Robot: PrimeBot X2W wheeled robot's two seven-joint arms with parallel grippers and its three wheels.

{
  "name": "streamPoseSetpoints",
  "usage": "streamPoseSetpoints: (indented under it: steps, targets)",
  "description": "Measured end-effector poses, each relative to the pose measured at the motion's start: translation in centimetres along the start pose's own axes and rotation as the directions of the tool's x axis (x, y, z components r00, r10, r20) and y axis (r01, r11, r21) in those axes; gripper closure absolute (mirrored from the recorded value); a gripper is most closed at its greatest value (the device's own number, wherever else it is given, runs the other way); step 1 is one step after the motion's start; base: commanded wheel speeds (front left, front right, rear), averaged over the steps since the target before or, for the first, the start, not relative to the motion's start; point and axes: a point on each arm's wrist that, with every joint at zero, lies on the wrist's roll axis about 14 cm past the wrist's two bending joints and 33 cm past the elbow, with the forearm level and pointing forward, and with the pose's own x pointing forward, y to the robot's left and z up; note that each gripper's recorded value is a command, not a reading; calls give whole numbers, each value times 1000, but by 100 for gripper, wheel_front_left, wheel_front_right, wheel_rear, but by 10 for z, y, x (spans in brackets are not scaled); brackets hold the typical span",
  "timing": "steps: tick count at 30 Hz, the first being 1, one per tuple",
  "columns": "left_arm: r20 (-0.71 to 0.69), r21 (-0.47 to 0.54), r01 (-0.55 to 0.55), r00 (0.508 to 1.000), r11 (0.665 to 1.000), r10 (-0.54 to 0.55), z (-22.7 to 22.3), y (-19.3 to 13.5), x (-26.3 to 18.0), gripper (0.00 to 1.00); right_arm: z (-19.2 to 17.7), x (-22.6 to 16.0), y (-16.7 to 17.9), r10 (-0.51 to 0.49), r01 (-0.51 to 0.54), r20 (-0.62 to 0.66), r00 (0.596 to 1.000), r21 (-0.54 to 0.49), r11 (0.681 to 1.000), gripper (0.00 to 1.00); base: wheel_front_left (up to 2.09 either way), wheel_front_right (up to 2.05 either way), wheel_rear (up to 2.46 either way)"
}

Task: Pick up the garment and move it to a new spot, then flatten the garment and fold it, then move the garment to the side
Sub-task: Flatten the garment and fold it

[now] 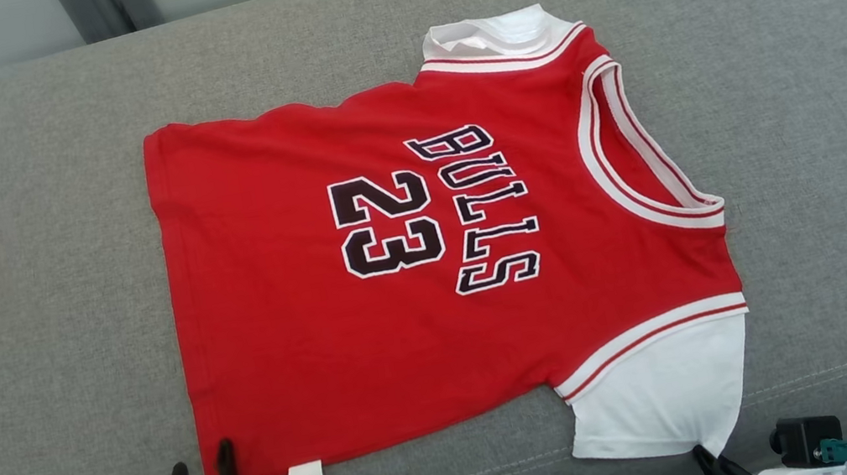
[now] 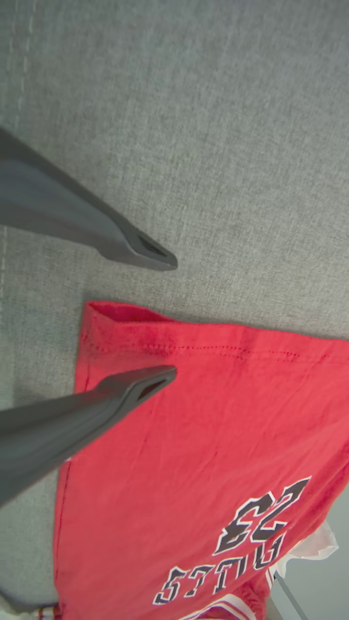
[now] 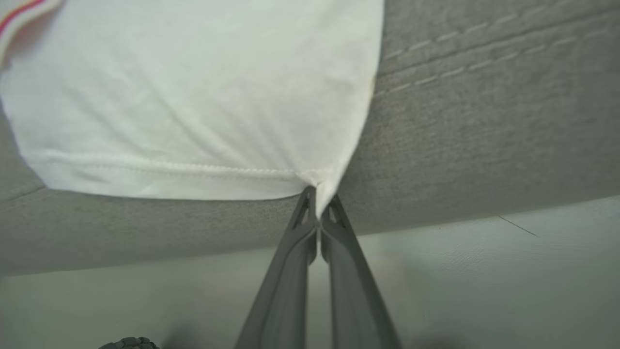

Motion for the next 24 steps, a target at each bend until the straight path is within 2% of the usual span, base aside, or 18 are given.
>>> streamPoseSetpoints:
  steps: [9,24]
  targets:
    - [-31,-115,18,999,993,-22,-9,-14,-2,0,-2,1,3,13,-13,-5,1000,-9,1000,100,0,0,0]
    - [-57,-187,-2,998,982,-8,-13,-8,-16,0,-5,0,6,30,-31,-17,999,-35,999,100,0,0,0]
